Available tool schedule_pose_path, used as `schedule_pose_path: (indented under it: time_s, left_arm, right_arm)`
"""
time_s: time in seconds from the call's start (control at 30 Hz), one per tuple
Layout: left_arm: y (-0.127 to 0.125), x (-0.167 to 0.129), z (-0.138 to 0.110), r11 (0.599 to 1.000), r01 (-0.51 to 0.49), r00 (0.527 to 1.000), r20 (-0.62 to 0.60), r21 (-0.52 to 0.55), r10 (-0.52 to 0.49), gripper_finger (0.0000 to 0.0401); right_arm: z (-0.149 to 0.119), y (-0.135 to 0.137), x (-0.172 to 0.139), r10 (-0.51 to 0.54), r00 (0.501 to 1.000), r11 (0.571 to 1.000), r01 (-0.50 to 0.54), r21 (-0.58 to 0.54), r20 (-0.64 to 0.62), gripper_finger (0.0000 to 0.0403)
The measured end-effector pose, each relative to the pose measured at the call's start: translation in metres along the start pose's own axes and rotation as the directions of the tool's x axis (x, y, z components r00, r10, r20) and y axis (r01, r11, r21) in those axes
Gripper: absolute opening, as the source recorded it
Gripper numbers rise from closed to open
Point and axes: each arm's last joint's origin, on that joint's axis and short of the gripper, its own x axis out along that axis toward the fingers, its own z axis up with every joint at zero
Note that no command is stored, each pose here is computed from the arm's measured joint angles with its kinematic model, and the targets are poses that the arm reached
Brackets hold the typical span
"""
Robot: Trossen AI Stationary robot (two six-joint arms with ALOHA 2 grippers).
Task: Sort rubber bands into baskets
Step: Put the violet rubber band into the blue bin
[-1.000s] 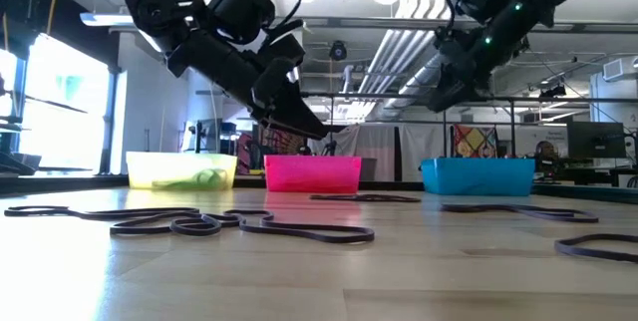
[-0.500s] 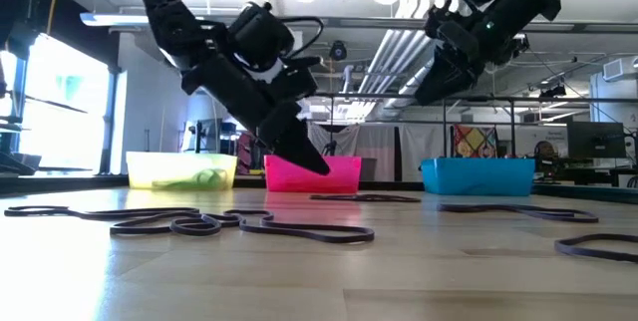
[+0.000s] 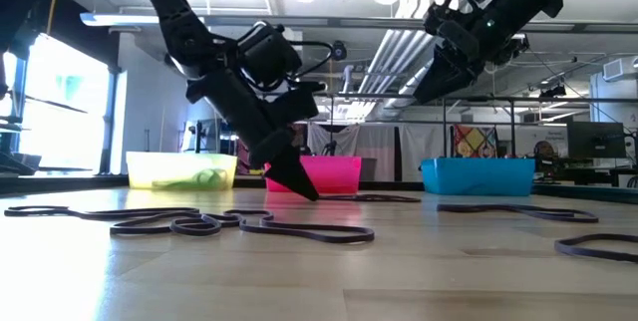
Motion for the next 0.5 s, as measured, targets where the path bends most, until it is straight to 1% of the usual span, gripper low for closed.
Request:
schedule_pose_path:
  time_s: [0.1,0.2,0.33,0.43,0.5]
  left_arm:
    - [0.002,0.0042,-0.0027,1.0,-0.001,1.0,-0.005,-0.002,0.001,0.0208]
    - [0.0043,0.0071,-0.0057,1.0,0.01,1.0,-0.014,-0.008,-0.01,0.0179]
    - [0.0067,0.0077,-0.0064,0.999,0.039,0.999,-0.008,-0.009,-0.039,0.0121]
    - [0.0071,0.008,-0.0063,0.999,0.04,0.999,-0.003,0.013,-0.04,0.0068]
    - [0.0075,0.0083,-0.006,0.999,0.031,1.0,0.003,0.013,-0.031,0.0031]
  right_arm:
    - [0.0,-0.0001,0.0,-0.002,1.0,1.0,0.002,0.001,0.0,0.0181]
    - [0.0,0.0,0.0,-0.002,1.0,1.0,0.002,0.016,0.0,0.0181]
    - [-0.0002,0.0,0.0,0.001,1.0,1.0,-0.001,0.019,-0.001,0.0181]
    - [-0.0002,0.0002,0.0,0.007,1.0,1.0,-0.007,0.019,-0.002,0.0181]
    - [-0.0003,0.0009,0.0,0.029,1.0,0.999,-0.029,0.019,-0.003,0.0181]
